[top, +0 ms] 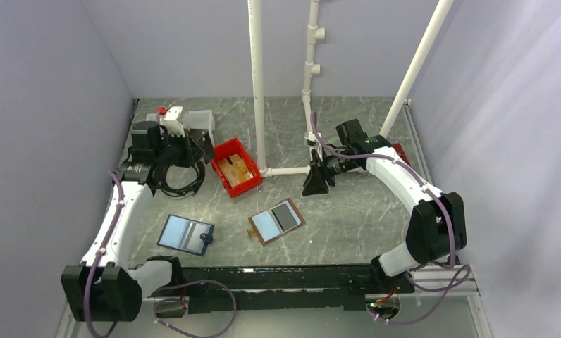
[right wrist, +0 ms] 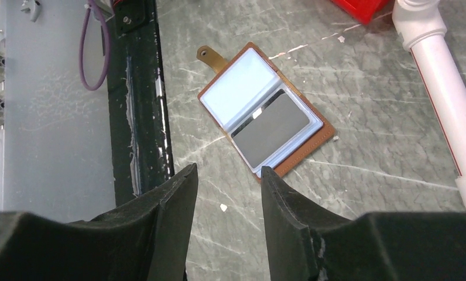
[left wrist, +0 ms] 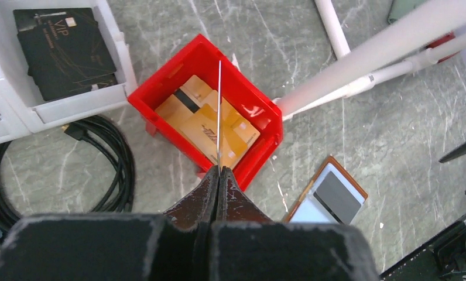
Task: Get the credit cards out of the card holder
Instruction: Place the credit card in the storage box.
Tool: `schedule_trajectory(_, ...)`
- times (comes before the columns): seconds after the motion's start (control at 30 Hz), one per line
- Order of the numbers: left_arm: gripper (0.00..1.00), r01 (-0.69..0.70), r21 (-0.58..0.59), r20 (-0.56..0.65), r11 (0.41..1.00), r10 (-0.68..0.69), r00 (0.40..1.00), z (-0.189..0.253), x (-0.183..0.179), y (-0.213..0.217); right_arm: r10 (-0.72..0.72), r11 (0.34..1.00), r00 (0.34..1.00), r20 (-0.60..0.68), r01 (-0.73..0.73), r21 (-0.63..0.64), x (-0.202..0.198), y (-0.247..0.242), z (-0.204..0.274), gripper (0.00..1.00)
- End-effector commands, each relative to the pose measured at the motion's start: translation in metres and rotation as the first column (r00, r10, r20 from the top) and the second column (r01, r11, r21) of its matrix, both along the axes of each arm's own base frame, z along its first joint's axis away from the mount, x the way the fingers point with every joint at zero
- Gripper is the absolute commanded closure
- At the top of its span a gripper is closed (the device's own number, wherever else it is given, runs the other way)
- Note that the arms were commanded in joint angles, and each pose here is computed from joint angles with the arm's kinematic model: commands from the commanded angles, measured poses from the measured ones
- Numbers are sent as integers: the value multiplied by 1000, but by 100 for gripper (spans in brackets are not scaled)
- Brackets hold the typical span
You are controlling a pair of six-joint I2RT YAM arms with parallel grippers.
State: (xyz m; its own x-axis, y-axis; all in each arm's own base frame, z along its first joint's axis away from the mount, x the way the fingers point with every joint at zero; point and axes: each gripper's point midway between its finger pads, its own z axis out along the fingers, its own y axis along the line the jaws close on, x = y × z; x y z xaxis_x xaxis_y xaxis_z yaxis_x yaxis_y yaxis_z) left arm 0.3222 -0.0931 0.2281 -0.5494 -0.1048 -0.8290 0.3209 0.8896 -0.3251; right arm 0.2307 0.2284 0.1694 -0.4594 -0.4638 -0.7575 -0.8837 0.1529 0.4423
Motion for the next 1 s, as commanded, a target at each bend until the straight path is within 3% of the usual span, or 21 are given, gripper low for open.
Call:
schedule_trajectory(0.0,100,49,-31,99,998,-46,994,23,22,15,-12,1000,997,77,10,24,5,-1,14,53)
schedule_trajectory(0.4,100,1,-103,34,995,3,999,0,58,62,-10,1000,998,67,9,14,6,-1,10,53)
schedule_trajectory(0.97,100,-2,-157,-86,988,-11,996,-16,104,83,-9,1000,998,61,8,12,7,-1,8,53)
